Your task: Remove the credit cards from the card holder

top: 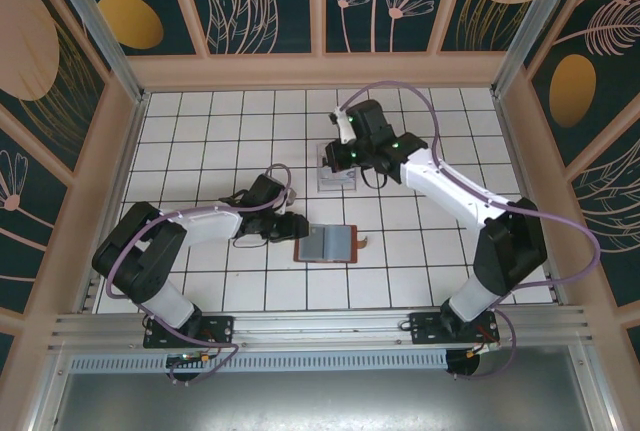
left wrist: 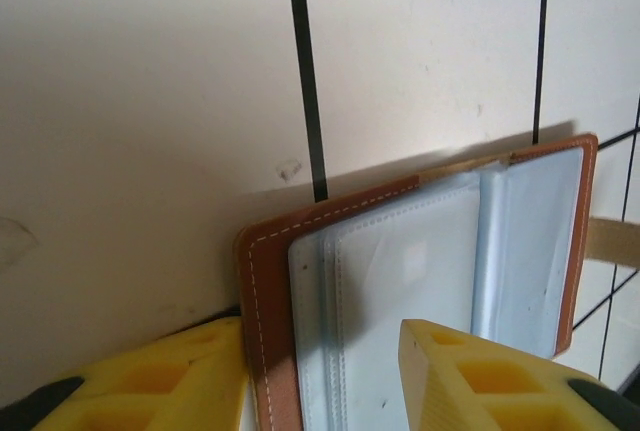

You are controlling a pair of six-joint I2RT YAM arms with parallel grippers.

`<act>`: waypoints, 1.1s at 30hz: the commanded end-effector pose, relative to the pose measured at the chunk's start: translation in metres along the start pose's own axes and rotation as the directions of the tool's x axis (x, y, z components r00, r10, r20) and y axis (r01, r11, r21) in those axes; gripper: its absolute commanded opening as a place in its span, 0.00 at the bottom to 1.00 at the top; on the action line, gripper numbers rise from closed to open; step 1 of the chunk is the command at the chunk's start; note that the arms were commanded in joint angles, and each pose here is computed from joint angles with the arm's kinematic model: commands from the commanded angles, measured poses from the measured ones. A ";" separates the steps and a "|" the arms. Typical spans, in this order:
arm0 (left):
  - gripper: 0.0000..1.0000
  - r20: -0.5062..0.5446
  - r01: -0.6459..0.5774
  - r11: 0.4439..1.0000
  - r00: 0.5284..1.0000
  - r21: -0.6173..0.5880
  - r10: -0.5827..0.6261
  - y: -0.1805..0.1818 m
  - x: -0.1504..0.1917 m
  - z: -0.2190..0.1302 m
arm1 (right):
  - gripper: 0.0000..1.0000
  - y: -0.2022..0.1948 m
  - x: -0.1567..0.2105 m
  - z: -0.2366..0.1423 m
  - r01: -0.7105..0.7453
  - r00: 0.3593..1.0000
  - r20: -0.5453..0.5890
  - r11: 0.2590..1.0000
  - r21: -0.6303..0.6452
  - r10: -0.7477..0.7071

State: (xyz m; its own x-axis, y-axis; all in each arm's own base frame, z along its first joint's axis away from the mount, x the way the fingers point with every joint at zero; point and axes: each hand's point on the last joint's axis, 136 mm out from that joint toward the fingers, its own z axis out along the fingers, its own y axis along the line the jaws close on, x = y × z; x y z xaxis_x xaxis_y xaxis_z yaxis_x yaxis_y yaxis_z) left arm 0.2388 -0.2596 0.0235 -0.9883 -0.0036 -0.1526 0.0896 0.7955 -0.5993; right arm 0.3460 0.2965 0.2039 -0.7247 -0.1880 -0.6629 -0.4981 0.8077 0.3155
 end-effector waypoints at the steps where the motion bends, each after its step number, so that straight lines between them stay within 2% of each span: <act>1: 0.44 -0.041 0.006 0.999 0.999 0.037 -0.004 -0.006 0.011 -0.001 | 0.06 -0.004 0.021 -0.004 -0.168 0.984 -0.058 0.985 0.027 0.169; 3: 0.44 -0.032 0.008 0.999 0.999 0.033 -0.007 -0.006 0.009 -0.001 | 0.07 0.007 0.039 0.000 -0.182 0.977 -0.115 0.983 -0.008 0.179; 5: 0.43 -0.019 0.012 1.000 1.000 0.021 -0.012 -0.005 0.007 -0.002 | 0.11 0.008 0.055 0.002 -0.205 0.970 -0.132 0.979 0.012 0.205; 7: 0.43 0.003 0.026 0.999 1.000 -0.026 -0.026 0.002 0.002 -0.003 | 0.16 0.012 0.070 0.006 -0.250 0.957 -0.151 0.968 0.013 0.249; 10: 0.44 0.031 0.035 0.996 0.999 -0.083 -0.032 0.011 -0.003 -0.006 | 0.18 0.014 0.091 0.014 -0.310 0.932 -0.186 0.950 0.034 0.311; 19: 0.45 0.142 0.055 0.984 0.989 -0.168 -0.031 0.026 -0.022 -0.029 | 0.20 0.012 0.148 0.028 -0.401 0.852 -0.241 0.876 0.268 0.464; 28: 0.45 0.189 0.116 0.976 0.979 -0.185 -0.081 0.058 -0.029 -0.047 | 0.32 0.034 0.176 0.046 -0.388 0.824 -0.287 0.856 0.343 0.488; 33: 0.46 0.219 0.128 0.975 0.972 -0.184 -0.086 0.066 -0.033 -0.058 | 0.36 0.044 0.185 0.056 -0.371 0.816 -0.314 0.856 0.361 0.485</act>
State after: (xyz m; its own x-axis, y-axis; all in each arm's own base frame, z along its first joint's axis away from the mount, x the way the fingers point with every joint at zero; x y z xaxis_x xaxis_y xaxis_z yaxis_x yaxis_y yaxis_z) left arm 0.2717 -0.1789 0.0316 -0.9433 -0.2195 -0.2489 -0.0784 0.8762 -0.4756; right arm 0.2153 0.3276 0.0593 -0.9842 0.0302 -0.1747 -0.0254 0.9512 0.3076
